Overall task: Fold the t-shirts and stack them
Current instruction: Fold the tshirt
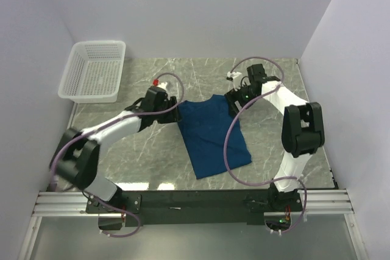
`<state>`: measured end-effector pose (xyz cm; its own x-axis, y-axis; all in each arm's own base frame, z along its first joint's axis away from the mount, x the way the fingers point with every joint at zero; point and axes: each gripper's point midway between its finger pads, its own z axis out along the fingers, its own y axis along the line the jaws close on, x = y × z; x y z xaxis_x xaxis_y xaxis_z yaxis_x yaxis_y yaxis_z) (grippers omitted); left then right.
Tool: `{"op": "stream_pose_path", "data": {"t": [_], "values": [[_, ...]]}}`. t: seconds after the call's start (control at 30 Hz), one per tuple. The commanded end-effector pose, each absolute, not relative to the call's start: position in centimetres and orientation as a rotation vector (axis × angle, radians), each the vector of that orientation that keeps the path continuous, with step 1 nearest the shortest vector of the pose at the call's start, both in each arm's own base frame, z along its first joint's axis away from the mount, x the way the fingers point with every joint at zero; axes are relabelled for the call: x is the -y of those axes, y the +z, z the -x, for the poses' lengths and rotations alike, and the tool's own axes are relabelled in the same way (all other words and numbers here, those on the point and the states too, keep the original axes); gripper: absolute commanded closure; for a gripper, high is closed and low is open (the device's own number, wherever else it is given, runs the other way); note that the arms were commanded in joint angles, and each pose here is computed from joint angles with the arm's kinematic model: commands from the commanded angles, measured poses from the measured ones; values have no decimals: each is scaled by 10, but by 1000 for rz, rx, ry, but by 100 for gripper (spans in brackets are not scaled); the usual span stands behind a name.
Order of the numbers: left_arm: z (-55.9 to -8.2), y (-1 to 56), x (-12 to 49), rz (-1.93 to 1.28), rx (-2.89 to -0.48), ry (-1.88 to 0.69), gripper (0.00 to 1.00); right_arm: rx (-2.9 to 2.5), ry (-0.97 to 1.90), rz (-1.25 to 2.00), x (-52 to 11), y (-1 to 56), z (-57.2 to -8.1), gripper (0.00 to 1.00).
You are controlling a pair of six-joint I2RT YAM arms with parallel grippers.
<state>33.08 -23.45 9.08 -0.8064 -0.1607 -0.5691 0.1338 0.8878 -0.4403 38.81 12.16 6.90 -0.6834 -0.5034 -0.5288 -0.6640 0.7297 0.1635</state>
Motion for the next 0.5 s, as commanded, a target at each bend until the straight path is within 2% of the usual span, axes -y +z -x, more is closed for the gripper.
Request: {"op": "stream_pose_path", "data": {"t": [0.0, 0.07, 0.1, 0.17, 0.27, 0.33, 0.47], "values": [[-328, 187, 237, -163, -2079, -726, 43, -2200, 441, 1053, -123, 119, -377, 2], [-303, 200, 253, -413, -1940, -777, 38, -1901, 430, 1299, -132, 154, -347, 0], [-284, 216, 261, -519, -1858, -826, 37, -1841, 495, 1389, -135, 133, -315, 0], [-256, 208, 274, -734, -1781, -808, 34, -1527, 479, 1594, -145, 143, -277, 0], [-220, 192, 288, -988, -1707, -750, 34, -1396, 544, 1892, -137, 102, -213, 3], [-209, 179, 292, -1088, -1688, -676, 34, -1337, 568, 2074, -126, 84, -185, 10], [-152, 127, 314, -1309, -1721, -611, 35, -1305, 432, 2206, -103, 46, -162, 14]]}}
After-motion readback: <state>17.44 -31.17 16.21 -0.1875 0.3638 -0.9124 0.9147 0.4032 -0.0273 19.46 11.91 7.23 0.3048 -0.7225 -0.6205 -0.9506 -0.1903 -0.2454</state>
